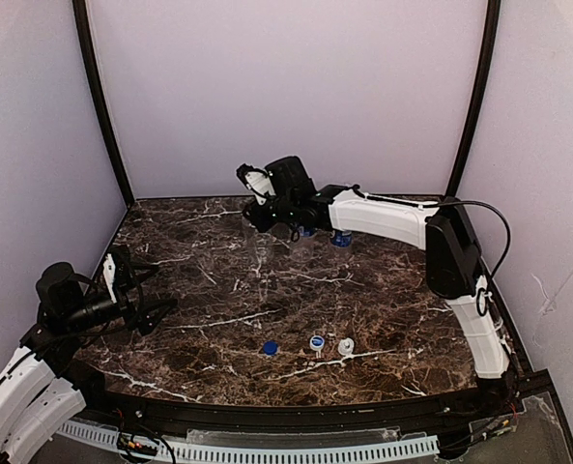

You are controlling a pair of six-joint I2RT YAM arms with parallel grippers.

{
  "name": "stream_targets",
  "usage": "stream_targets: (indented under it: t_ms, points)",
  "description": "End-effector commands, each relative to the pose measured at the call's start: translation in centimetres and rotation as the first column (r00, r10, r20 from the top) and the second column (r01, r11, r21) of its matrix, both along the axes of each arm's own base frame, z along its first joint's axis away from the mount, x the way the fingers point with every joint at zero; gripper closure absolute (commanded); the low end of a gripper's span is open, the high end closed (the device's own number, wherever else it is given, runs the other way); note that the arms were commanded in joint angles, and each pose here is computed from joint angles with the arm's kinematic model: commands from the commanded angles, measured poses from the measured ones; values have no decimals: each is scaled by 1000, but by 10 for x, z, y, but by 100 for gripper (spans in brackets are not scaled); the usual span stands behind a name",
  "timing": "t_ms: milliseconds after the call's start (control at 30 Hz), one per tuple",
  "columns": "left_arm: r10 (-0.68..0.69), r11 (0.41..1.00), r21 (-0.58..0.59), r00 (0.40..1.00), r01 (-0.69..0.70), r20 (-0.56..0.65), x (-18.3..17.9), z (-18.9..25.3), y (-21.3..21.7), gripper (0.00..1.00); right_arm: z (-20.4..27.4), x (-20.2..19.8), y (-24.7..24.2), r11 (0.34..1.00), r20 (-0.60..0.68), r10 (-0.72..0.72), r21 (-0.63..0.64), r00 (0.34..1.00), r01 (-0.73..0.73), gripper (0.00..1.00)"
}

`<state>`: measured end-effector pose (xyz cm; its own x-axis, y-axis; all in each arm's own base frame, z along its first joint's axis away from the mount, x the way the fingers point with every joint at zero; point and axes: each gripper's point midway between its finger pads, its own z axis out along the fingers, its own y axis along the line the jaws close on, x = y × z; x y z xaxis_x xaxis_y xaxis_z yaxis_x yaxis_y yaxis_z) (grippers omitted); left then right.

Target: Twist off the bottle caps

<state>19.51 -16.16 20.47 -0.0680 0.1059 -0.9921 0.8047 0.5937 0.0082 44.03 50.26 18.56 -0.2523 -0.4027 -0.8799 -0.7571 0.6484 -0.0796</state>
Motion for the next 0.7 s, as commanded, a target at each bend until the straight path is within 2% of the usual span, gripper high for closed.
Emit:
stream_targets:
  t_ms: [0,300,400,533,667]
  points:
    - [-10,1000,1,1000,10,16,-1,0,0,1,-5,7,-1,1000,-30,14,5,999,-14,100]
    - [-17,1000,1,1000,17,14,-2,0,-1,1,-20,5,-2,999,-59,27,-40,998,-29,100]
    - [-16,1000,1,1000,16,12,-2,-1,-1,1,-24,1,-1,998,-78,42,-42,996,-46,84]
    - [-18,1000,2,1000,18,8,-2,-2,-1,1,-12,-1,0,998,-79,53,-16,995,-54,50]
    - [-25,1000,1,1000,25,3,-3,-2,-2,1,10,-1,2,998,-47,62,8,997,-61,33]
